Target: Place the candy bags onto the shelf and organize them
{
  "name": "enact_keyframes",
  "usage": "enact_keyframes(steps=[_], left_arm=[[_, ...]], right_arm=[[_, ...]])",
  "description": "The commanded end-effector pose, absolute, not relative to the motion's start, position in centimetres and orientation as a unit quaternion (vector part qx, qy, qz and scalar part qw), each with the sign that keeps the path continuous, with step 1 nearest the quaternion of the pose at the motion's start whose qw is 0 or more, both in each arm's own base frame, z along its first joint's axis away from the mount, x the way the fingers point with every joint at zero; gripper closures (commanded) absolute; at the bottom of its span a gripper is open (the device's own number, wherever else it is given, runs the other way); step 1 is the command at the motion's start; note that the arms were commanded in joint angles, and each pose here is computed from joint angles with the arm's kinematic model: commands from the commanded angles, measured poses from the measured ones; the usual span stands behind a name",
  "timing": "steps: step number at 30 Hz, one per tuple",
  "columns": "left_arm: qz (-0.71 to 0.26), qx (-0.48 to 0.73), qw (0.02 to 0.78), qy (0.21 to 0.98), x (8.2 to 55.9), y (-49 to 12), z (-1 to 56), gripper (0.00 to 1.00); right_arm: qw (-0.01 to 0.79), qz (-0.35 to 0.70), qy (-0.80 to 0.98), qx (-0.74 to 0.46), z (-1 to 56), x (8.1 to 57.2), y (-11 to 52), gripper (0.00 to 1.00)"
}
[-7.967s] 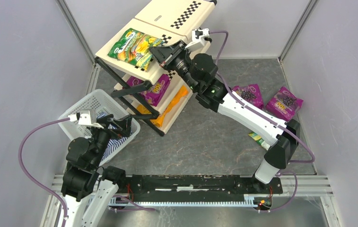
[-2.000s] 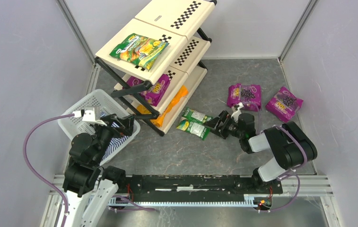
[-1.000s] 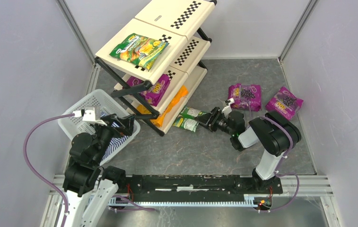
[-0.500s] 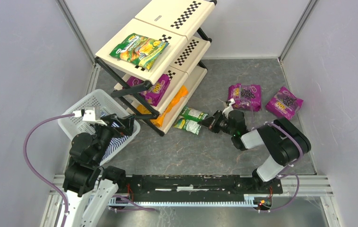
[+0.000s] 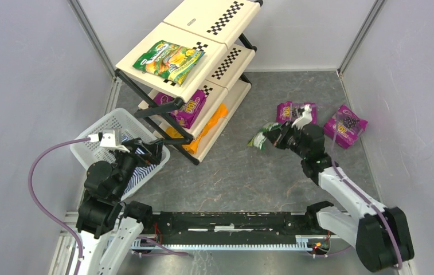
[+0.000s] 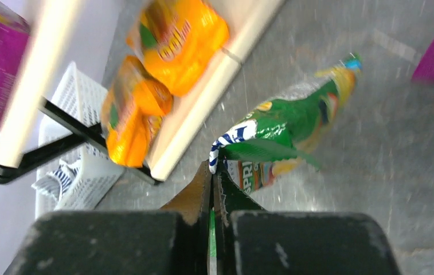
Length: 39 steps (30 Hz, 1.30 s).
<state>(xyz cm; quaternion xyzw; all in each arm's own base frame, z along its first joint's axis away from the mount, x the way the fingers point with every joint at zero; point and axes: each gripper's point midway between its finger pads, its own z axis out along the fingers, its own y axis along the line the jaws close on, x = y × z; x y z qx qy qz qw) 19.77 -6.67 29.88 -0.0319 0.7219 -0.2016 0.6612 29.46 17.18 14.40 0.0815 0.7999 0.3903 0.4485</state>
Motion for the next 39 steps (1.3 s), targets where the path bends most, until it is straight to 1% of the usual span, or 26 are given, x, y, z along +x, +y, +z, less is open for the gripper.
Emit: enact_keyframes(steps=[1, 5, 9, 12, 14, 16, 19, 24, 28, 32, 39], left_arm=[[-0.193, -0.004, 0.682, 0.705, 19.7, -6.7, 31.0, 0.0], [-0.194, -0.005, 0.685, 0.702, 19.5, -6.6, 31.2, 0.0], [-0.193, -0.006, 0.686, 0.702, 19.5, -6.6, 31.2, 0.0], [-0.191, -0.008, 0.686, 0.702, 19.5, -6.5, 31.1, 0.0], [-0.189, -0.01, 0.686, 0.703, 19.6, -6.4, 31.1, 0.0], [-0.187, -0.012, 0.686, 0.704, 19.6, -6.3, 31.1, 0.0], [-0.181, -0.018, 0.686, 0.705, 19.7, -6.0, 31.0, 0.0], [-0.176, -0.024, 0.684, 0.708, 19.8, -5.8, 30.8, 0.0], [-0.174, -0.024, 0.68, 0.712, 20.1, -5.9, 30.6, 0.0], [-0.175, -0.022, 0.676, 0.716, 20.3, -6.1, 30.4, 0.0], [-0.171, -0.026, 0.676, 0.717, 20.3, -5.9, 30.4, 0.0]], right_arm=[[0.584, 0.334, 0.739, 0.025, 26.6, 32.1, 15.3, 1.0], [0.656, 0.359, 0.664, -0.005, 37.9, 32.9, 15.9, 1.0], [0.697, 0.404, 0.591, -0.025, 47.7, 33.4, 17.1, 1.0], [0.72, 0.439, 0.537, -0.027, 53.7, 33.7, 17.7, 1.0], [0.72, 0.464, 0.515, -0.02, 56.5, 34.5, 18.4, 1.0], [0.7, 0.501, 0.508, -0.015, 58.1, 35.7, 19.8, 1.0], [0.671, 0.556, 0.491, -0.023, 59.8, 37.3, 22.6, 1.0], [0.631, 0.6, 0.491, -0.004, 59.7, 40.9, 25.8, 1.0], [0.594, 0.635, 0.495, 0.008, 58.1, 42.8, 27.8, 1.0], [0.573, 0.64, 0.512, 0.013, 56.2, 44.6, 29.7, 1.0], [0.538, 0.651, 0.535, -0.001, 53.1, 45.8, 32.7, 1.0]])
